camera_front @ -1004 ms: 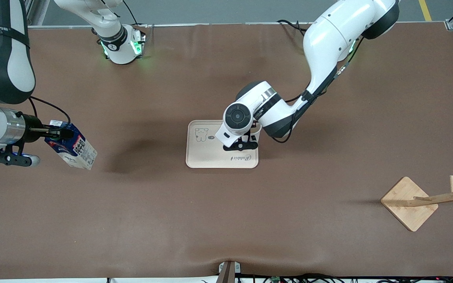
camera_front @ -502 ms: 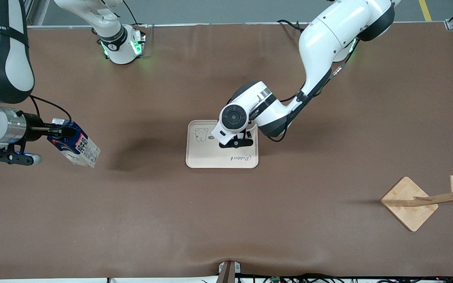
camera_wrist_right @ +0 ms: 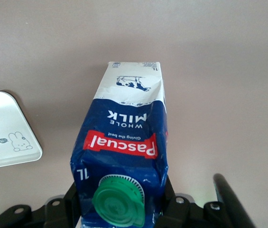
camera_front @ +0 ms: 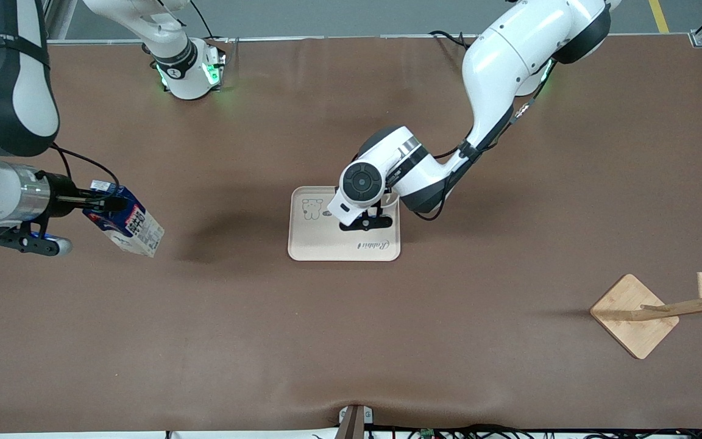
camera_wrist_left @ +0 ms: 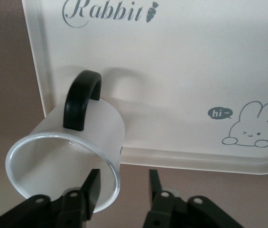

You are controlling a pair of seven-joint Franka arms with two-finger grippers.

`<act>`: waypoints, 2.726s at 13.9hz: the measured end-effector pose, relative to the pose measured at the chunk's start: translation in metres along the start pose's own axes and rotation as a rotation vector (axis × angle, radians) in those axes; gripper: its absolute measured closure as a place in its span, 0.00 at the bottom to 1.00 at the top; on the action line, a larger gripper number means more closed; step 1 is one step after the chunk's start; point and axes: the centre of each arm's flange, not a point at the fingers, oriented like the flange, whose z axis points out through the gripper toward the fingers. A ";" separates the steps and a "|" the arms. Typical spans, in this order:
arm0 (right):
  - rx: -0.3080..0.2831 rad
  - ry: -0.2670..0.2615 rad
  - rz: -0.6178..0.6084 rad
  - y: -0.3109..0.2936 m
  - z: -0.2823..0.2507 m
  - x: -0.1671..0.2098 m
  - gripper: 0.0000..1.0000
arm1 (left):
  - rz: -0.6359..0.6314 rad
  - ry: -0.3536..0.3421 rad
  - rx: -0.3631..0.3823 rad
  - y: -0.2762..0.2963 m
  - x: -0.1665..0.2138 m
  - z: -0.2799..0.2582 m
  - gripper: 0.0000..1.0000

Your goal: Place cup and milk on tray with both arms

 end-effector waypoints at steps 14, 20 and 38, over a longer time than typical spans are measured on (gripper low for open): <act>0.109 -0.102 0.086 -0.192 0.048 -0.049 0.34 | -0.249 0.239 0.009 -0.204 -0.005 -0.291 0.00; 0.087 -0.031 0.063 -0.315 0.105 -0.084 0.34 | -0.268 0.320 0.015 -0.343 0.001 -0.363 0.00; -0.058 -0.015 -0.118 -0.361 0.169 -0.096 0.34 | -0.014 0.341 0.102 -0.456 -0.084 -0.417 0.00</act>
